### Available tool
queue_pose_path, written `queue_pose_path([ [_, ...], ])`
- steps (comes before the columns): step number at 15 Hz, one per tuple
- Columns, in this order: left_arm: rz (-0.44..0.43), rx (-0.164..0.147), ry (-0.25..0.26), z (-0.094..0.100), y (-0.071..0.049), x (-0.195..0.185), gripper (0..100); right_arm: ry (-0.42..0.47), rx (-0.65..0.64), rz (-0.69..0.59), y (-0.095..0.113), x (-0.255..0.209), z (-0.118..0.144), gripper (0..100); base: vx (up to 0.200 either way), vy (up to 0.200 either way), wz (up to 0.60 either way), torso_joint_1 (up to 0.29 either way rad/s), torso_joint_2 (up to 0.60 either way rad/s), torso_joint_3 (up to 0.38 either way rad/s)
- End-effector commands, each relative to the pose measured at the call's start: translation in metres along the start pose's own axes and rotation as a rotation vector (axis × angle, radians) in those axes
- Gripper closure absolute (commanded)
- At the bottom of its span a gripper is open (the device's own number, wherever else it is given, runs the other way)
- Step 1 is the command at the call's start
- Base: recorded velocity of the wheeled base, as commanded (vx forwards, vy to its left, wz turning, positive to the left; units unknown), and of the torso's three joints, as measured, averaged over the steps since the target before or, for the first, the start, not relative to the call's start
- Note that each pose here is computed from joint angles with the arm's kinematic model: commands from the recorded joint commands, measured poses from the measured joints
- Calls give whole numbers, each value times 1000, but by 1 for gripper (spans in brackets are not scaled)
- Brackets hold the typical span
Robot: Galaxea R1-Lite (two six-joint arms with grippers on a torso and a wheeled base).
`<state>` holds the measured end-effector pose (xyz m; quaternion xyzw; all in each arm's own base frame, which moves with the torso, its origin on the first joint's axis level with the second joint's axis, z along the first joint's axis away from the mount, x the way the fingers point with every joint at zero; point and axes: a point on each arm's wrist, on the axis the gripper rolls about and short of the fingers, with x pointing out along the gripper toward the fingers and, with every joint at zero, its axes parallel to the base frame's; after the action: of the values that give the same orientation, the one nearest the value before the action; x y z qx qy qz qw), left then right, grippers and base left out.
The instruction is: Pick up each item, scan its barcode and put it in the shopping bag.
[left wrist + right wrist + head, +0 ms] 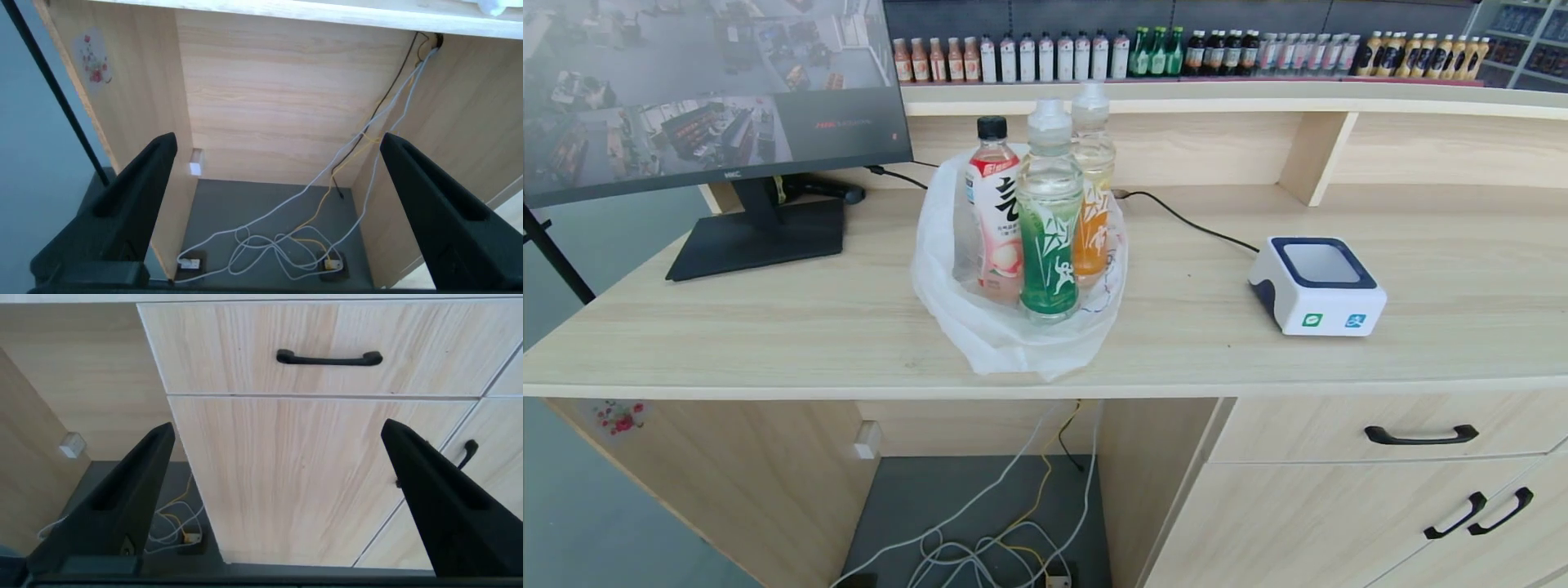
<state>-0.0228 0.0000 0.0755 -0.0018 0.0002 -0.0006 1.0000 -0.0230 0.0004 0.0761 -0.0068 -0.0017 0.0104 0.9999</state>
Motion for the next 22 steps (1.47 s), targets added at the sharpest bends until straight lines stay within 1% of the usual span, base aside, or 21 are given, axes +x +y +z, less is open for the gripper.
queue_pose_path([
  [1,0,-1,0,0,0,0,0,2,-3,1,0,0,0,0,0,-200,0,-2,-7,7],
  [18,0,-6,0,0,0,0,0,2,11,1,0,0,0,0,0,-200,0,3,3,2],
  [22,1,-4,0,0,0,0,0,2,8,1,0,0,0,0,0,0,0,0,0,0],
])
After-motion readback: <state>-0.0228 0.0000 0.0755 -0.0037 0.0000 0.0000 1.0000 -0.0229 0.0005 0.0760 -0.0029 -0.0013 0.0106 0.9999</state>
